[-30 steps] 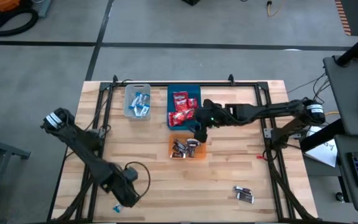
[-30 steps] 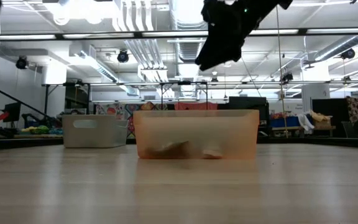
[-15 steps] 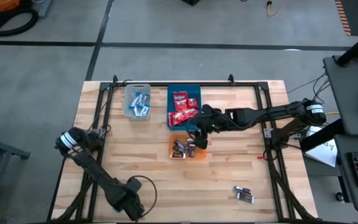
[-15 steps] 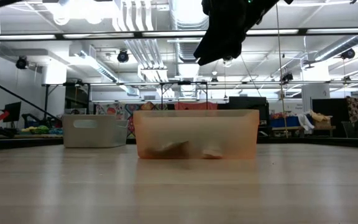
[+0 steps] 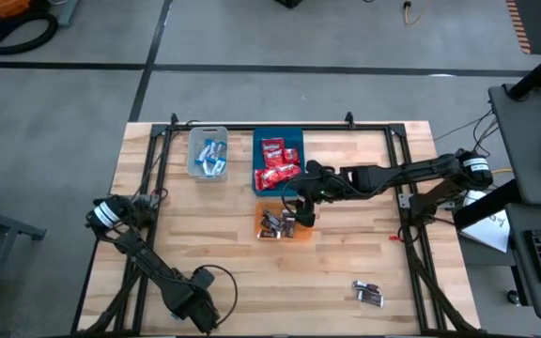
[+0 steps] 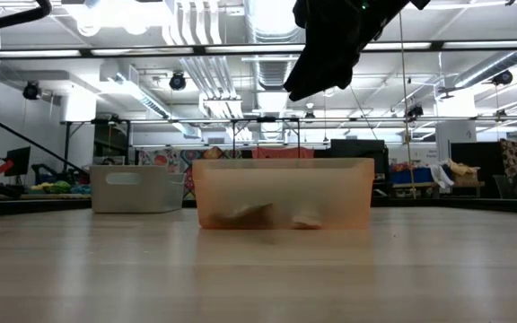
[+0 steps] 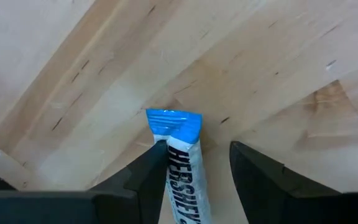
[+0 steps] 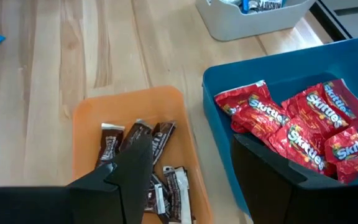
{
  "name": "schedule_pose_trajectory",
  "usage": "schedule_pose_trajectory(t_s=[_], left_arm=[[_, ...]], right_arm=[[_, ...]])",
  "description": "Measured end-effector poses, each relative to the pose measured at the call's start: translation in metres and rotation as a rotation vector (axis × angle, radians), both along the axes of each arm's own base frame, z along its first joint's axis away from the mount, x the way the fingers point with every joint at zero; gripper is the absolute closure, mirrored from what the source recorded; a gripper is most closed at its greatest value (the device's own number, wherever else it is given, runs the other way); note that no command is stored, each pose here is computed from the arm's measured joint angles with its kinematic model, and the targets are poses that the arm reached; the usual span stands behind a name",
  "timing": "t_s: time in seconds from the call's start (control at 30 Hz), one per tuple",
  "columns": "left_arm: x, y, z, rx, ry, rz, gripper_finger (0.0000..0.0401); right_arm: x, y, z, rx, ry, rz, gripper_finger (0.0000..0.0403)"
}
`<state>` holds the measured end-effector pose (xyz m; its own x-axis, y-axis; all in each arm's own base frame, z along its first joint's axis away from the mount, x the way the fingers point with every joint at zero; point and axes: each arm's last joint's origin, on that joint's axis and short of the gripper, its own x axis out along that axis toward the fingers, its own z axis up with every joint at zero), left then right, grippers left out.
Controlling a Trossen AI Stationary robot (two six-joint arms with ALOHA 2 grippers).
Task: Sort candy
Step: Put the blue chocolate bar into the gray bin
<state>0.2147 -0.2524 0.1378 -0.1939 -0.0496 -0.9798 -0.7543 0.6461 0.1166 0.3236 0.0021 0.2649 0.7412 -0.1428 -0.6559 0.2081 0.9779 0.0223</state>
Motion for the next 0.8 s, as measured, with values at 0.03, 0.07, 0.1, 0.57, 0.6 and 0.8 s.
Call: schedule_pose_trajectory(t_s=[0.03,0.07,0.1,0.57,0.6,0.8], left_arm=[[0.000,0.000,0.000,0.001,-0.001,-0.002,0.0248],[-0.001,0.000,0.000,0.004,-0.002,-0.003,0.0257],[-0.001,-0.001,0.000,0.005,-0.003,-0.005,0.0268],[0.013,-0.012,0.027,0.062,-0.142,-0.101,0.0378],[0.016,-0.013,0.034,0.073,-0.173,-0.118,0.0378],[0.032,-0.006,0.080,0.204,-0.415,-0.199,0.0389]], right_arm=[[0.000,0.000,-0.001,0.002,0.002,-0.002,0.0197],[-0.001,0.000,-0.002,0.004,0.004,-0.004,0.0197],[-0.001,0.000,-0.004,0.005,0.008,-0.005,0.0197],[-0.005,0.005,-0.010,0.002,0.033,0.016,0.0197],[-0.006,0.007,-0.009,-0.002,0.033,0.026,0.0197],[-0.013,0.023,0.001,-0.021,0.005,0.097,0.0197]])
